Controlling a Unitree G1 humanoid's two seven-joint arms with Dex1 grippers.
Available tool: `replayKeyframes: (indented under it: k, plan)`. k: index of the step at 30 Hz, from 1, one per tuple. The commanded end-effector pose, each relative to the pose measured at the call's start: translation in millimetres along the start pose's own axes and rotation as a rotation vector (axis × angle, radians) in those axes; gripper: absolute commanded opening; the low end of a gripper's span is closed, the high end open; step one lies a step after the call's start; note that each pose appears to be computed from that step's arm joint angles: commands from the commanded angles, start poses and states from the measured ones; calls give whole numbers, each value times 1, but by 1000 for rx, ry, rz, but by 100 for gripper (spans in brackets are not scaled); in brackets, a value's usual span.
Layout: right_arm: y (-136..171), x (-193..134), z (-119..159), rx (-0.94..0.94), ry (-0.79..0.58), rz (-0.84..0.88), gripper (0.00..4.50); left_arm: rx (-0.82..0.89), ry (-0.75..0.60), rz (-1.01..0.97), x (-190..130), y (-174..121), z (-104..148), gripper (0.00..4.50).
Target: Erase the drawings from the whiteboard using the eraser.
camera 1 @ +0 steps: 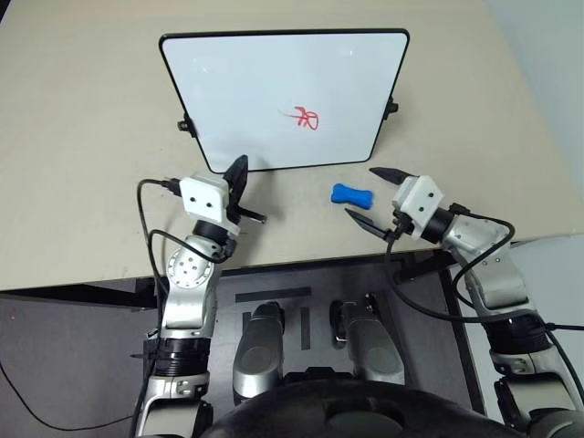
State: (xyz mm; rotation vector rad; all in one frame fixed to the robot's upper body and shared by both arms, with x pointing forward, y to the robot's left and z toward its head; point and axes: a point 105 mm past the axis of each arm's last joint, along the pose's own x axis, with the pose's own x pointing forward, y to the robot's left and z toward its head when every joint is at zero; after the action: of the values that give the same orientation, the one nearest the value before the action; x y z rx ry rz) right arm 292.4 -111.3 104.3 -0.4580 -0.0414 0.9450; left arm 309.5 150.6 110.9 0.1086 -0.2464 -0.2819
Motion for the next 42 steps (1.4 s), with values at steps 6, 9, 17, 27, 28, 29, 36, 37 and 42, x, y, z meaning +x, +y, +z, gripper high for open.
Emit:
replayKeyframes:
  k: [6, 9, 17, 27, 28, 29, 36, 37, 42]
  plan:
    - [5, 4, 8, 15, -33, 55, 445, 18, -25, 29, -8, 3, 9, 0]
    - [11, 6, 12, 24, -50, 79, 445, 20, -25, 34, -8, 4, 9, 0]
    - [28, 14, 14, 60, -62, 157, 445, 21, -29, 41, -7, 3, 10, 0]
    - [19, 19, -4, 87, -17, 149, 445, 29, -38, 51, -5, 6, 12, 0]
    - [18, 19, -6, 87, -12, 146, 445, 29, -38, 51, -5, 6, 12, 0]
    - [17, 19, -7, 90, -9, 144, 445, 29, -39, 51, -4, 6, 12, 0]
    - [13, 18, -14, 96, 12, 123, 445, 32, -44, 52, -2, 7, 13, 0]
    - [11, 18, -16, 93, 17, 115, 429, 32, -45, 51, -1, 7, 13, 0]
    - [3, 18, -21, 76, 40, 73, 285, 33, -48, 47, 0, 7, 13, 0]
